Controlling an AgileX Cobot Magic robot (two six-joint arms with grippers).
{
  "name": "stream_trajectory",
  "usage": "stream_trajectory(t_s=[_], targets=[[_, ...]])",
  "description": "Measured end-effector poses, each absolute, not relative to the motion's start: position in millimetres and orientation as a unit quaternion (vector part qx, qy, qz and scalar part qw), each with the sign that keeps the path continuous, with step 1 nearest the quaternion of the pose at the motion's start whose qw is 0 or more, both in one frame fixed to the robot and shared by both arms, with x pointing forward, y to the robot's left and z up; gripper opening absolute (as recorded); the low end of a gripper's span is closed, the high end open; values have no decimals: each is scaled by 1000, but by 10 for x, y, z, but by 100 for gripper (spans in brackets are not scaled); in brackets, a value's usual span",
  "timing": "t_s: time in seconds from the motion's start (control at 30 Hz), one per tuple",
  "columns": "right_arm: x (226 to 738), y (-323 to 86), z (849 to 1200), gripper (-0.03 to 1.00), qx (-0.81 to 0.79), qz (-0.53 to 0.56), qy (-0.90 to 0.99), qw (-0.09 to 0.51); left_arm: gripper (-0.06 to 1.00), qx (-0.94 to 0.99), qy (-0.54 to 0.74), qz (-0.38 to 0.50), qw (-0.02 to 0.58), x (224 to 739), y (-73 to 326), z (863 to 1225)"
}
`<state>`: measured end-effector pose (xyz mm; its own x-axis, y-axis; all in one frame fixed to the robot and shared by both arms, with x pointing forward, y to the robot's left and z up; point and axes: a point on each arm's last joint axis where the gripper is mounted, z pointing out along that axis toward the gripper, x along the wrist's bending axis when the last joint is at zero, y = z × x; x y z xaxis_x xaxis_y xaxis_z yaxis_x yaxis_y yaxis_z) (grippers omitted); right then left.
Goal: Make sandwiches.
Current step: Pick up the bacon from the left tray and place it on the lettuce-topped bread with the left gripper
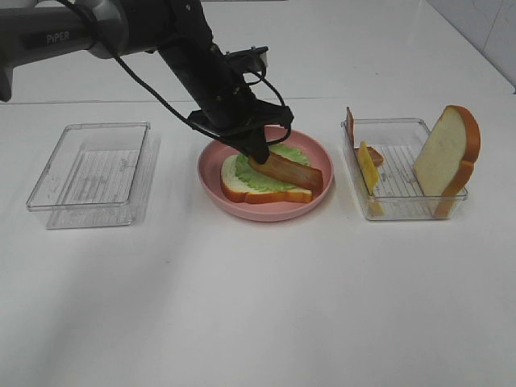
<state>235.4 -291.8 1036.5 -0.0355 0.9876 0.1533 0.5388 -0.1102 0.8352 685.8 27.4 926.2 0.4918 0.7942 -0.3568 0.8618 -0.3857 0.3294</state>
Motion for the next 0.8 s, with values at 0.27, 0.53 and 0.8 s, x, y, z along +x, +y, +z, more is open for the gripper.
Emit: stream_trajectory(t_s=[0.27,0.53,0.8], targets=[[2354,-2918,10365,87,633,393,603,286,0,847,485,-32,213,6884,345,9233],[2354,-2918,10365,87,633,393,603,286,0,840,497,-4,216,6935,367,9237],[2354,-2918,10365,87,633,393,603,286,28,838,501,-3,218,6940,368,9238]])
